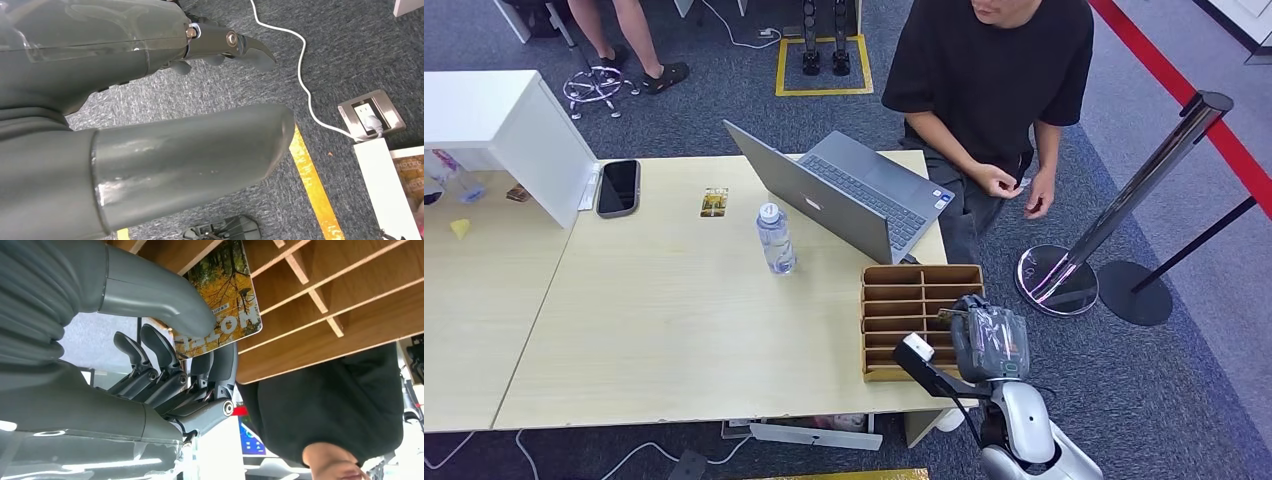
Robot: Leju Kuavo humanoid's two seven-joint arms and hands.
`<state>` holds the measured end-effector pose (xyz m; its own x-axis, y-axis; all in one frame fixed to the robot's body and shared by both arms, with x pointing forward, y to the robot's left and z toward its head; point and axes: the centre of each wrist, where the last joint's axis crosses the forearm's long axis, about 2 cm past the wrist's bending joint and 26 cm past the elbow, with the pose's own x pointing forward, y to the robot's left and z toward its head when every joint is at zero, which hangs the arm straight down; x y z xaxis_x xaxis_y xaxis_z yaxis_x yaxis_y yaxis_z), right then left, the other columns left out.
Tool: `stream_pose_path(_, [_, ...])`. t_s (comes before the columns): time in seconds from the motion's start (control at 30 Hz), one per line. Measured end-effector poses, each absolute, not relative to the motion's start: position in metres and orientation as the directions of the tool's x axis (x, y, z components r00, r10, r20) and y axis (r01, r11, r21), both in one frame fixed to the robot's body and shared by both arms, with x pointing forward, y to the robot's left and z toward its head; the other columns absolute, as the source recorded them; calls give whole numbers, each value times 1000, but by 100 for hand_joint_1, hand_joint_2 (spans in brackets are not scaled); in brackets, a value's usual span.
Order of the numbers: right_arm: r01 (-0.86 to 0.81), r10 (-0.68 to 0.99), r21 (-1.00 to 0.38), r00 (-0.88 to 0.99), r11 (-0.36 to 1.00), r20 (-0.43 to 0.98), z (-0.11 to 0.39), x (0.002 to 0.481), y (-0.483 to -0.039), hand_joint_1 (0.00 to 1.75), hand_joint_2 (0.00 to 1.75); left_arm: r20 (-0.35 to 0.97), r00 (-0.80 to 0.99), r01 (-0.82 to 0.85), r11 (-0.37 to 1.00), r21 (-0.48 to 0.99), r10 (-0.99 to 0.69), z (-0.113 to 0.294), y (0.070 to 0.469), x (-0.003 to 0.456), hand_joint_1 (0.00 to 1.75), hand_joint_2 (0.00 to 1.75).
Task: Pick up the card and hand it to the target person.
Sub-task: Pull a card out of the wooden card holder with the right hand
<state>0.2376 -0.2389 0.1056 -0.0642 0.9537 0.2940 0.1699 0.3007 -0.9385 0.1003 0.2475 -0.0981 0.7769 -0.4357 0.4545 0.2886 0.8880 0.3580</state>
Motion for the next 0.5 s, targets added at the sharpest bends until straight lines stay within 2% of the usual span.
stream_pose_path(0.5, [315, 961, -908, -87, 277, 263, 149, 241, -250, 150, 175, 458, 774, 289, 888, 358, -436, -98, 247, 100, 0, 0])
